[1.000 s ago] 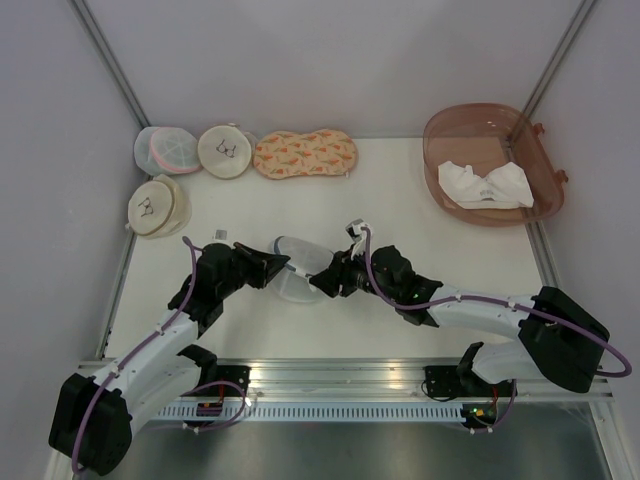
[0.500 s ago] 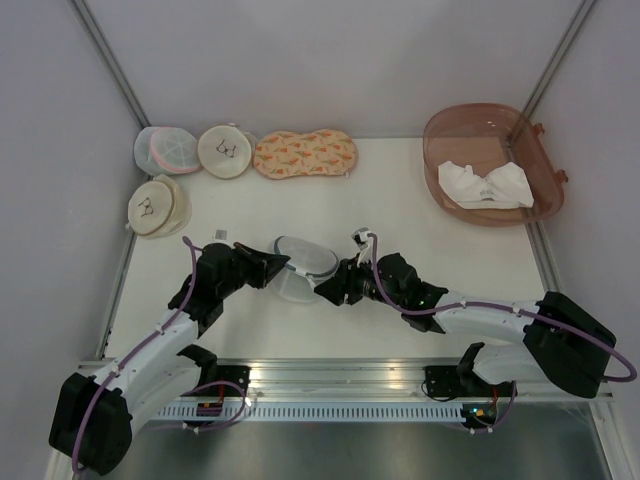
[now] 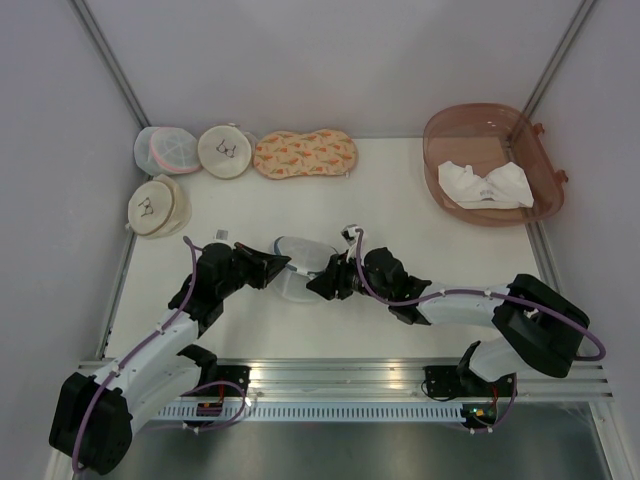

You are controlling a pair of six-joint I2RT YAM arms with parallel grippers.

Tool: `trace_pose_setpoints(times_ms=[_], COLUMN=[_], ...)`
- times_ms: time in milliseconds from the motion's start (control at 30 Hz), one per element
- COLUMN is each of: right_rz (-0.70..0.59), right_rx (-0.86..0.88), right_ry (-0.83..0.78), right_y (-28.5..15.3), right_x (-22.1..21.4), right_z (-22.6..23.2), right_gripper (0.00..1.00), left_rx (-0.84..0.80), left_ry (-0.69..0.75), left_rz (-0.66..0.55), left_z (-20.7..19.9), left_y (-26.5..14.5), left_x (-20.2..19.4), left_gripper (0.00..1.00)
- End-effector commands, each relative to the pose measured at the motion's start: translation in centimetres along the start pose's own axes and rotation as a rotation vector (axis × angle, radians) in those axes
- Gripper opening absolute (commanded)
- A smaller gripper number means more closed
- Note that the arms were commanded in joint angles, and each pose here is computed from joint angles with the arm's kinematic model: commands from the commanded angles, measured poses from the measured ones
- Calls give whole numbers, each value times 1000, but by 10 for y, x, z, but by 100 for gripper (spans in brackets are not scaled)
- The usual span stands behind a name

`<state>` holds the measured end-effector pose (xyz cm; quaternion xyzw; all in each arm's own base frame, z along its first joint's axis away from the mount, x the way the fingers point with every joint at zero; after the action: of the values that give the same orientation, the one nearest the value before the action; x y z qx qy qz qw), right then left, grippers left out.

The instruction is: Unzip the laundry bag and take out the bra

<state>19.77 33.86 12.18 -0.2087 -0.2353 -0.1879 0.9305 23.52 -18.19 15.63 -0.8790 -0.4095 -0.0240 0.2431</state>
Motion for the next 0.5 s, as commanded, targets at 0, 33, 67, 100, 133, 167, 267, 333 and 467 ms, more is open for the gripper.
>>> trace_pose_setpoints(times_ms=[0, 33, 67, 100, 133, 167, 267, 333, 467], right_rz=[-85, -90, -90, -93, -98, -97, -101, -106, -107], right_rx=[98, 104, 100, 104, 107, 105, 113, 116, 114], right_ry=[-25, -27, -31, -38, -42, -44, -53, -59, -63], right_y=[5, 5, 5, 5, 5, 5, 4, 2, 0], right_x=[28, 30, 31, 33, 35, 35, 39, 41, 41], right_z=[31, 33, 32, 34, 36, 36, 41, 43, 44], right_gripper=[49, 47, 46, 43, 43, 42, 41, 41, 37], left_rx=[-51, -56, -56, -56, -54, -56, -55, -53, -52], left_ry=[11, 13, 14, 14, 13, 14, 13, 13, 14], left_rz=[6, 8, 12, 12, 13, 12, 12, 11, 13], left_z=[-11, -13, -12, -12, -11, -12, -11, -11, -11], left_y=[-1, -1, -1, -1, 0, -1, -1, -1, 0], left_x=[0, 0, 0, 0, -1, 0, -1, -1, -1], left_gripper=[2, 2, 2, 2, 2, 2, 2, 2, 2])
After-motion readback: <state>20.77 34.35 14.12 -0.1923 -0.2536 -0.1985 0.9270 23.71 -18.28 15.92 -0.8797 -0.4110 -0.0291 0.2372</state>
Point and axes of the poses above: each gripper's point midway between its finger pads, its own y axis out along the fingers, its own z axis along the line the jaws close on, x = y × z, the point moved 2 cm from there along -y, back along the fingers, and after that the axes turned 15 degrees about y, right-handed, at the moved point
